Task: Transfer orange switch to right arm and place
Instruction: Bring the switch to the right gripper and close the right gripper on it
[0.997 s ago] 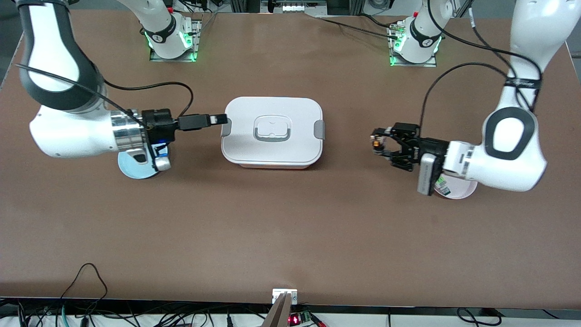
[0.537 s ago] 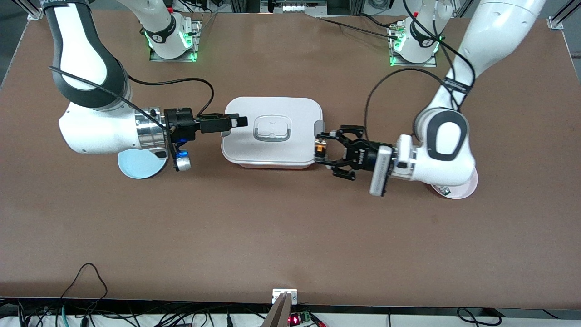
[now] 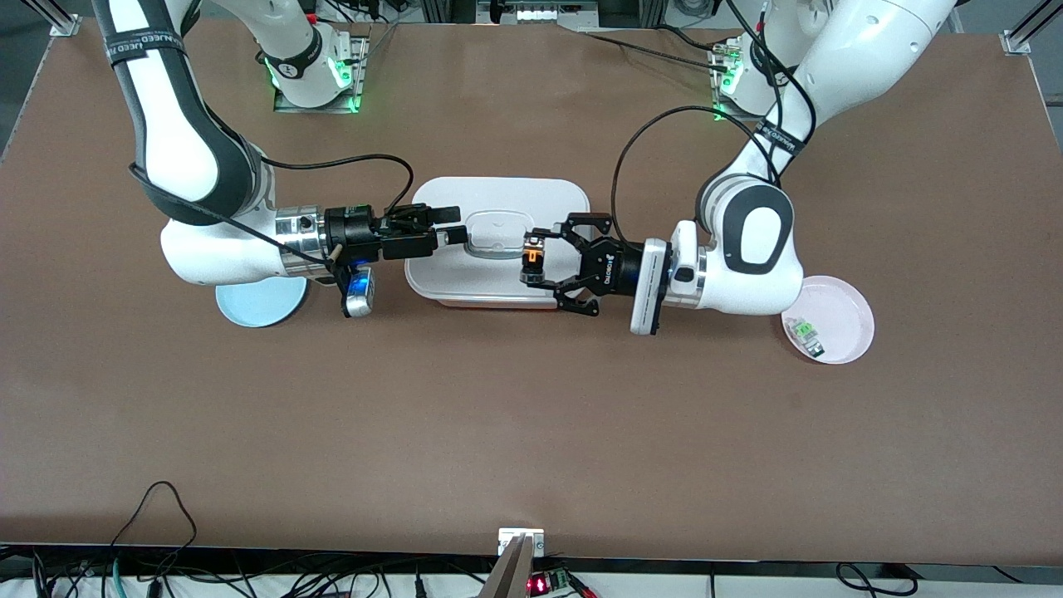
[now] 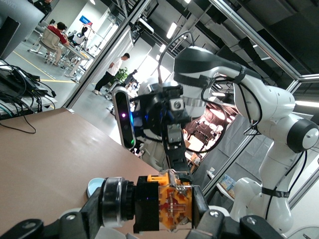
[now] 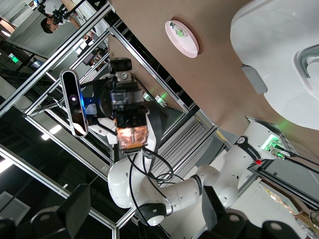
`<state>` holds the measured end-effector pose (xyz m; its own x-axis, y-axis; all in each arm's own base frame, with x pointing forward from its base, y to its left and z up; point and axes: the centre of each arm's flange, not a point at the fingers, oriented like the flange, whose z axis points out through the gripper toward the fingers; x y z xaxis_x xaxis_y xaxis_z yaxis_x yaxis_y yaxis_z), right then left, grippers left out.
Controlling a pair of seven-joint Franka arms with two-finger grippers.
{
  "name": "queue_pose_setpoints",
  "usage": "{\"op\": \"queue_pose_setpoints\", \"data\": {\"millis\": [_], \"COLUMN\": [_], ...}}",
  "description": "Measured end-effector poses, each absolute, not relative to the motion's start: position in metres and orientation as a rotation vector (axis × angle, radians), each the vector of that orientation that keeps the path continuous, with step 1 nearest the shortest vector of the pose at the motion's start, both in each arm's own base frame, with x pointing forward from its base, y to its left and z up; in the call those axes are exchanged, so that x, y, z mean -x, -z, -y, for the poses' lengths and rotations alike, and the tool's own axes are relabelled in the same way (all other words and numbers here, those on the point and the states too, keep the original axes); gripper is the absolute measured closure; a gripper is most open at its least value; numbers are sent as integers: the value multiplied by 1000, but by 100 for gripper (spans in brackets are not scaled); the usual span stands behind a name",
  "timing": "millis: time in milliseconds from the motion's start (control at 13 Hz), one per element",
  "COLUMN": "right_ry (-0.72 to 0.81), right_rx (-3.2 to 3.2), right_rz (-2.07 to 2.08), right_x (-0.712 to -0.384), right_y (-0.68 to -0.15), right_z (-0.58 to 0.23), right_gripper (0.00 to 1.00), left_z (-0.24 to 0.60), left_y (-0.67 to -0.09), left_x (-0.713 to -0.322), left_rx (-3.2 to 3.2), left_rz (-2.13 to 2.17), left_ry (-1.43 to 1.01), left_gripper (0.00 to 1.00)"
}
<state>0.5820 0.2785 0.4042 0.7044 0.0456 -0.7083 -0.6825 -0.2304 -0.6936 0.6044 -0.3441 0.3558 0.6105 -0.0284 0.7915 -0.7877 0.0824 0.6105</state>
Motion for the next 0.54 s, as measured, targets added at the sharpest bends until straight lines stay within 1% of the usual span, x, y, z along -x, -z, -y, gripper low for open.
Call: {"op": "queue_pose_setpoints", "data": {"millis": [153,537], "right_ry": [-751,-761], "right_rx": [1626,1575], "right_rz": [-553,-589], "right_x": [-580,-578], "right_y": [-397,-390], "right_z": [-278,-277], "right_gripper": [1,1], "left_z": [356,403], "left_y": [-359,-370], "left_x": [-600,-575], "left_rx": [-1399,-1462], "left_rz": [732,691], "left_ry": [-670,-697], "left_gripper": [28,28]}}
